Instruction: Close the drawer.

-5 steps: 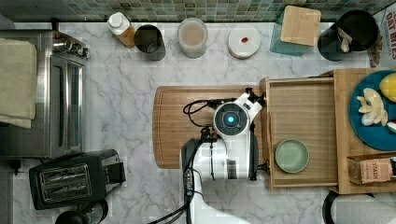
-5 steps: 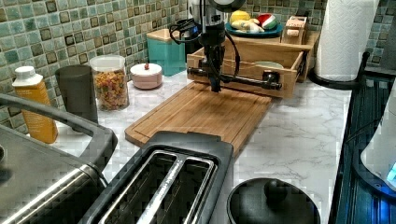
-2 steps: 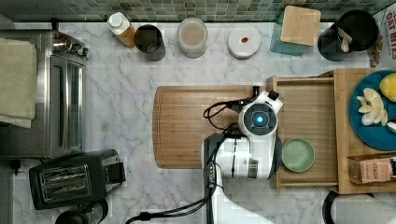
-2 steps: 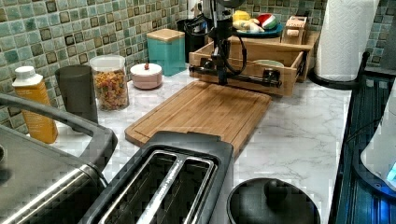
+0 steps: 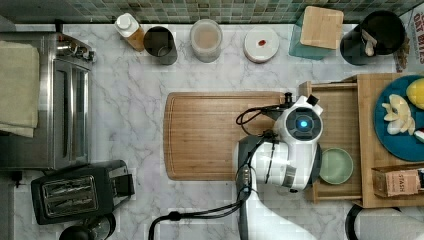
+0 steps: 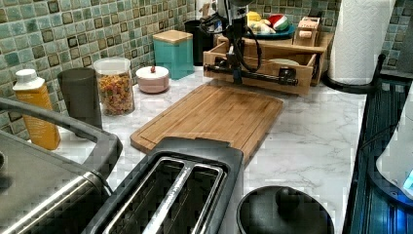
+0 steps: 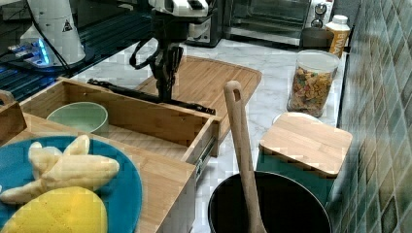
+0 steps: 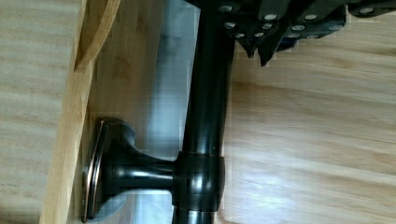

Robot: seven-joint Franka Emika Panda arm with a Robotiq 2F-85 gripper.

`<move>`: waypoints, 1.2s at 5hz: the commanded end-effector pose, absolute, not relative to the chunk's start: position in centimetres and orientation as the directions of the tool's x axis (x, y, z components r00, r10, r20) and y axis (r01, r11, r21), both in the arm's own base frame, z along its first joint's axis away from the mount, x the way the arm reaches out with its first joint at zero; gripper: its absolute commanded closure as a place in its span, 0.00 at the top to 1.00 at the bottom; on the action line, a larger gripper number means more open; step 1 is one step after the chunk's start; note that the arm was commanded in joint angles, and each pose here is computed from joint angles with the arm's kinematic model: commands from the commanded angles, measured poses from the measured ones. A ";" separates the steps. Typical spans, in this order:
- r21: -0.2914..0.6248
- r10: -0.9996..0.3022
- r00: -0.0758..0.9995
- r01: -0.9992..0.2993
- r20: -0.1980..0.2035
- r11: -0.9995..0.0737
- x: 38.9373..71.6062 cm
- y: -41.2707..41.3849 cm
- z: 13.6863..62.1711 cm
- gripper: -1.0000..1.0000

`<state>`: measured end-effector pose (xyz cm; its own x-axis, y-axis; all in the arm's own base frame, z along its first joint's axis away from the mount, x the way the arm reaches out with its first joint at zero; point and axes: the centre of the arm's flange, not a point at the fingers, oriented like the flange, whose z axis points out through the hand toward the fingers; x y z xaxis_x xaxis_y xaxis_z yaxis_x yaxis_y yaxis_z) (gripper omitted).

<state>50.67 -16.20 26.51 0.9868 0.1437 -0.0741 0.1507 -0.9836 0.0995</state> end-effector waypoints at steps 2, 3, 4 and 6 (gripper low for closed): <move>0.254 0.016 0.992 -0.017 0.129 -0.967 49.6 -42.9 34.7 0.00; 0.268 -0.014 0.991 -0.050 0.136 -0.962 49.1 -44.3 35.6 0.00; 0.268 -0.014 0.991 -0.051 0.136 -0.962 49.1 -44.3 35.6 0.00; 0.268 -0.014 0.991 -0.051 0.136 -0.962 49.1 -44.3 35.6 0.00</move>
